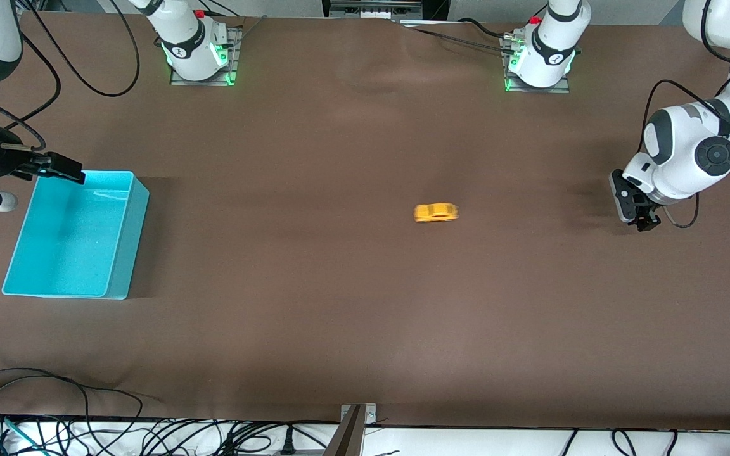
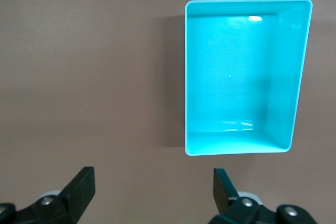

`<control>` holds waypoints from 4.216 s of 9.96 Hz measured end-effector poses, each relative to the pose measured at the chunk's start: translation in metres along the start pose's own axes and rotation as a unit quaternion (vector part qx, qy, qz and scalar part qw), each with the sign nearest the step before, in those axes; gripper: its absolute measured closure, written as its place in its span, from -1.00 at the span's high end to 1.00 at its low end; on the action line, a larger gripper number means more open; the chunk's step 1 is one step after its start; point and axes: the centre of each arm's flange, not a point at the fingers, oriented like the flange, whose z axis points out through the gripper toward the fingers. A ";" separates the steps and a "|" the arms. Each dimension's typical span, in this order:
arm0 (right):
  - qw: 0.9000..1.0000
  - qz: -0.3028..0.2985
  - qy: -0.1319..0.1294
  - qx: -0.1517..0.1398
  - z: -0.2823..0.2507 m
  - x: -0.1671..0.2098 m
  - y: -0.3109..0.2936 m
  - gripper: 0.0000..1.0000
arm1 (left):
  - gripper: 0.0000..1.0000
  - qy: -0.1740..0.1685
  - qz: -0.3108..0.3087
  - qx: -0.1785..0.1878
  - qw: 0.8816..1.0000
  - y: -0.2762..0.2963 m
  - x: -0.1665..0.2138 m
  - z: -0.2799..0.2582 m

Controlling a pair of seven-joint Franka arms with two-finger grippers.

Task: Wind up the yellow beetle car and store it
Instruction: 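Retract the left gripper while the right gripper moves toward the car, then lower the right gripper over the yellow car beside the bin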

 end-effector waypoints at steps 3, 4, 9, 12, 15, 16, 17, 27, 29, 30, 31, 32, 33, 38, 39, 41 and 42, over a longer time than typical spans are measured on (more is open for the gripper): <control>1.000 0.000 -0.004 0.000 0.007 0.004 0.000 1.00 | 1.00 0.005 -0.004 0.035 0.999 -0.007 -0.003 -0.034; 1.000 0.000 -0.004 0.000 0.009 0.006 -0.001 1.00 | 1.00 0.009 -0.004 0.064 0.998 -0.012 -0.003 -0.064; 1.000 -0.001 -0.012 -0.001 0.020 0.012 -0.001 1.00 | 1.00 0.021 0.050 0.121 0.991 -0.011 0.066 -0.291; 1.000 -0.013 -0.007 -0.001 0.015 0.011 -0.016 1.00 | 1.00 0.037 0.005 0.113 0.993 -0.012 0.068 -0.365; 0.999 -0.047 0.007 -0.001 0.000 0.007 -0.029 1.00 | 1.00 0.048 -0.127 0.058 0.989 0.004 0.062 -0.409; 0.997 -0.075 0.013 0.000 -0.009 0.001 -0.043 1.00 | 1.00 0.047 -0.171 0.046 0.983 0.011 0.062 -0.427; 0.993 -0.116 0.013 -0.001 -0.013 -0.004 -0.059 1.00 | 1.00 0.047 -0.214 0.035 0.975 0.018 0.062 -0.443; 0.860 -0.510 -0.029 -0.003 0.084 0.016 -0.075 1.00 | 1.00 0.060 -0.584 -0.048 0.808 0.039 0.137 -0.481; 0.841 -0.540 -0.028 -0.004 0.127 0.014 -0.077 1.00 | 1.00 0.054 -0.591 -0.056 0.803 0.014 0.142 -0.456; 0.835 -0.549 -0.032 -0.003 0.138 0.012 -0.078 1.00 | 1.00 0.053 -0.593 -0.058 0.801 0.006 0.142 -0.447; 0.829 -0.558 -0.031 -0.003 0.144 0.011 -0.078 1.00 | 1.00 0.053 -0.595 -0.059 0.800 0.002 0.141 -0.441; 0.820 -0.572 -0.027 -0.005 0.153 0.010 -0.081 1.00 | 1.00 0.050 -0.596 -0.060 0.799 0.001 0.141 -0.437; 0.813 -0.582 -0.022 -0.007 0.166 0.007 -0.085 1.00 | 1.00 0.048 -0.595 -0.060 0.800 0.002 0.142 -0.436; 0.787 -0.617 -0.005 -0.013 0.242 -0.016 -0.087 1.00 | 1.00 0.047 -0.595 -0.058 0.800 0.002 0.142 -0.436; 0.783 -0.621 0.000 -0.015 0.251 -0.020 -0.087 1.00 | 1.00 0.047 -0.596 -0.058 0.800 0.001 0.141 -0.436; 0.772 -0.636 0.010 -0.019 0.274 -0.029 -0.087 1.00 | 1.00 0.048 -0.596 -0.057 0.799 0.002 0.140 -0.438; 0.760 -0.649 0.014 -0.021 0.282 -0.030 -0.083 1.00 | 1.00 0.048 -0.596 -0.057 0.799 0.002 0.140 -0.438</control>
